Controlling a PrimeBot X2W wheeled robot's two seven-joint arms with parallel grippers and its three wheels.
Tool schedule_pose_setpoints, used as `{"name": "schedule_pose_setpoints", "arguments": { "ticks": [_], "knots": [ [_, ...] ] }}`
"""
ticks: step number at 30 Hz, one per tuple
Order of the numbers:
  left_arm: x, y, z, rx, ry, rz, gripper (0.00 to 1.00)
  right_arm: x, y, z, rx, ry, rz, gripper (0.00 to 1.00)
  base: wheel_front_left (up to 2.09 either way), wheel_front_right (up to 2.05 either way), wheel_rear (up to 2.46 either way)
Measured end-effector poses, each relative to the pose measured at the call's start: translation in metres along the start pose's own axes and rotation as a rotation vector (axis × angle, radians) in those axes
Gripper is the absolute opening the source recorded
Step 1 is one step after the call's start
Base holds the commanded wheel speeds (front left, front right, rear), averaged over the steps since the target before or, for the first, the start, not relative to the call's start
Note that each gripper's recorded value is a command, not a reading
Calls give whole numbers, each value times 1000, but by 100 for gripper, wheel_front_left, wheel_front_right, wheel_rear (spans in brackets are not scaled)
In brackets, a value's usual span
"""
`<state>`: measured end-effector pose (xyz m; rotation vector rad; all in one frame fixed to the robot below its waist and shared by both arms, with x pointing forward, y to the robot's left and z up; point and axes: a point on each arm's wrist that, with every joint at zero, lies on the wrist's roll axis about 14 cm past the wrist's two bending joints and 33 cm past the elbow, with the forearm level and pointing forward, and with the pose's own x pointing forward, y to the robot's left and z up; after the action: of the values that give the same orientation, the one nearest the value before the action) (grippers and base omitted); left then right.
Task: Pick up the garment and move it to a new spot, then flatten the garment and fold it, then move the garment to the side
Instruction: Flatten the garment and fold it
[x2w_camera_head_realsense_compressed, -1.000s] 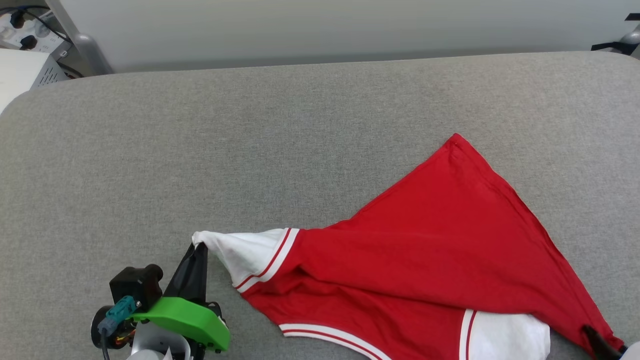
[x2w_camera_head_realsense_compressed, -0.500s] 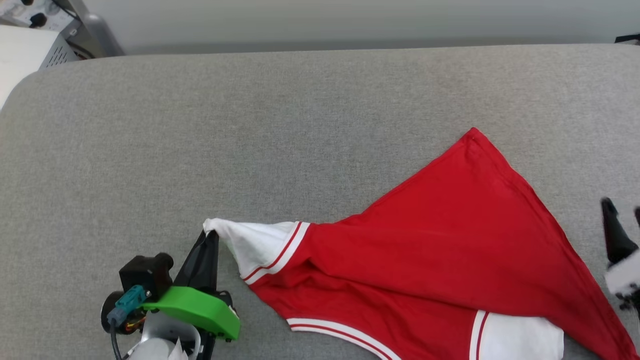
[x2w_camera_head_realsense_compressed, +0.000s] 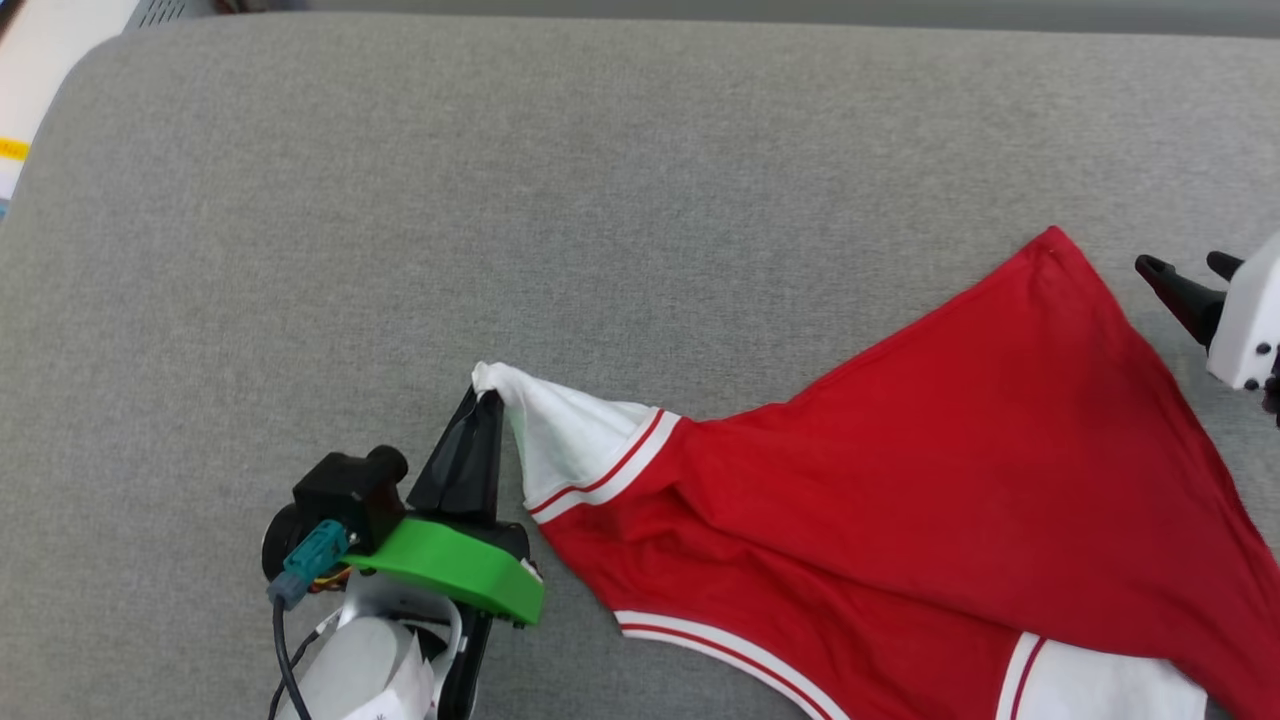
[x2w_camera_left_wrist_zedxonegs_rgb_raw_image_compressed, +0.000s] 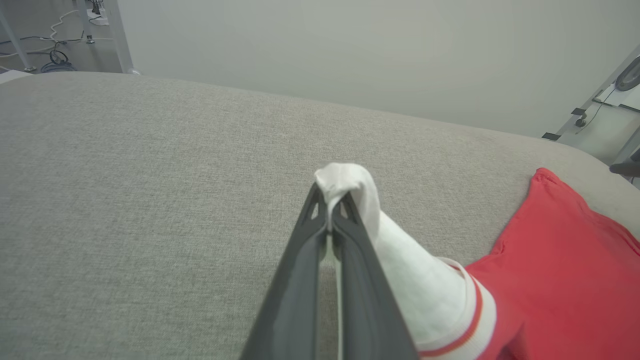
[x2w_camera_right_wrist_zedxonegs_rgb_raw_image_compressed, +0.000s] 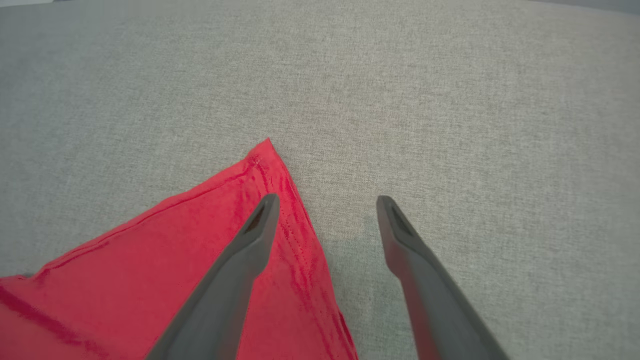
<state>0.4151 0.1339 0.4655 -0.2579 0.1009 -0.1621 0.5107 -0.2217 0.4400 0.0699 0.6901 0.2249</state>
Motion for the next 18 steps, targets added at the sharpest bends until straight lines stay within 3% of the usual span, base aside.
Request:
{"name": "schedule_pose_setpoints", "arguments": {
  "ticks": [7,18],
  "knots": [
    [11,3,-10,-16,9,7,0,41,19,-17,-115,188,53,100,0,0,0],
    [13,18,-31,-25,51,55,0,72,23,-62,-107,363,99,100,0,0,0]
  ]
}}
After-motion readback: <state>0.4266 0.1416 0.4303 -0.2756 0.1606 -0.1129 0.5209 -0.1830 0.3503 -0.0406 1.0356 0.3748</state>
